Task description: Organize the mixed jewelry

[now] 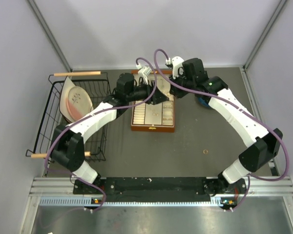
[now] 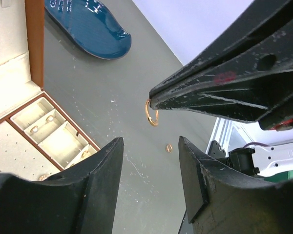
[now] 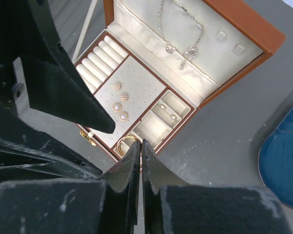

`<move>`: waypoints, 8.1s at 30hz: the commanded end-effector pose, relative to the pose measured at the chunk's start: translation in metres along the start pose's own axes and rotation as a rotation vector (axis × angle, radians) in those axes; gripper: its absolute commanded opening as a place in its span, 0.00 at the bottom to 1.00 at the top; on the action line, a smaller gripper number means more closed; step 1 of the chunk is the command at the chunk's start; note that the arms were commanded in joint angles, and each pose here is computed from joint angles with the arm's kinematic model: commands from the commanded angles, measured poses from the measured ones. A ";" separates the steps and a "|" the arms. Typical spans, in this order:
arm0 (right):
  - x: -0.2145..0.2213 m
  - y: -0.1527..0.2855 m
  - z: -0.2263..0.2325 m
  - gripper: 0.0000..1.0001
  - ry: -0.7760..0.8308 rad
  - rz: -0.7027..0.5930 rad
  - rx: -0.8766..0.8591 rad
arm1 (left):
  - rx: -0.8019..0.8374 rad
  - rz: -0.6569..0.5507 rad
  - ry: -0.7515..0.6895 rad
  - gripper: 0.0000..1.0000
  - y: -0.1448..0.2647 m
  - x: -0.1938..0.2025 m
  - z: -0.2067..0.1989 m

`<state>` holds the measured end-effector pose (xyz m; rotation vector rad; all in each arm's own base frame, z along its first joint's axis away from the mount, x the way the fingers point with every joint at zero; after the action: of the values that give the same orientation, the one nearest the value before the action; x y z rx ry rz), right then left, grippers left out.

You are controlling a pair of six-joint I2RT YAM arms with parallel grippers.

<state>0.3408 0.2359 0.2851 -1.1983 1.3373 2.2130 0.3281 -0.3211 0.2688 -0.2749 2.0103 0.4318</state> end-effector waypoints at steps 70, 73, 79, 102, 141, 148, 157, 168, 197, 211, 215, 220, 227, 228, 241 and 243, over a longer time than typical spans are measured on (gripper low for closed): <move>-0.020 0.078 0.034 0.46 0.142 -0.175 -0.161 | 0.248 -0.023 -0.249 0.00 0.019 -0.027 -0.024; -0.015 0.085 0.039 0.46 0.126 -0.156 -0.252 | 0.336 -0.045 -0.297 0.00 0.030 -0.033 -0.030; 0.004 0.086 0.053 0.46 0.145 -0.100 -0.385 | 0.530 -0.078 -0.368 0.00 0.052 -0.038 -0.060; -0.003 0.075 0.068 0.34 0.129 -0.071 -0.488 | 0.578 -0.079 -0.351 0.00 0.058 -0.030 -0.071; 0.001 0.070 0.074 0.00 0.110 -0.035 -0.538 | 0.591 -0.088 -0.342 0.00 0.056 -0.029 -0.076; -0.008 0.068 0.058 0.00 0.142 -0.075 -0.415 | 0.484 -0.097 -0.365 0.33 0.058 -0.027 -0.052; -0.010 0.043 0.031 0.00 0.254 -0.057 -0.268 | 0.297 -0.121 -0.402 0.63 0.103 -0.028 0.004; -0.007 -0.017 0.032 0.00 0.425 0.005 -0.218 | 0.032 -0.102 -0.415 0.61 0.151 -0.013 0.062; 0.026 -0.188 0.078 0.00 0.632 0.065 -0.213 | -0.526 -0.099 -0.363 0.61 0.253 -0.005 0.129; 0.052 -0.208 0.079 0.00 0.666 0.123 -0.241 | -0.624 -0.161 -0.342 0.61 0.279 -0.023 0.144; 0.056 -0.213 0.079 0.00 0.673 0.132 -0.242 | -0.627 -0.165 -0.342 0.61 0.282 -0.024 0.144; 0.062 -0.219 0.077 0.00 0.690 0.146 -0.239 | -0.623 -0.166 -0.338 0.61 0.284 -0.023 0.145; 0.069 -0.221 0.074 0.00 0.704 0.162 -0.235 | -0.619 -0.165 -0.314 0.61 0.286 -0.020 0.148; 0.070 -0.220 0.074 0.00 0.706 0.165 -0.236 | -0.619 -0.167 -0.314 0.61 0.286 -0.020 0.148; 0.061 -0.210 0.075 0.00 0.724 0.140 -0.228 | -0.615 -0.166 -0.283 0.60 0.287 -0.015 0.153; 0.060 -0.207 0.076 0.00 0.726 0.138 -0.228 | -0.615 -0.166 -0.278 0.60 0.287 -0.014 0.153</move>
<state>0.3978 0.3893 0.1150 -2.1415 1.5140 2.1860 0.3467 0.0011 0.2597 -0.7040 1.5648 0.9486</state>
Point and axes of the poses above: each gripper's point midway between its finger pads, its own y axis back along the fingers, its own z axis along the line the jaws close on, x = y × z, the point moved 2 cm from there along y, back along the fingers, and after that the axes turned 14 degrees about -y, right-handed, at the moved point
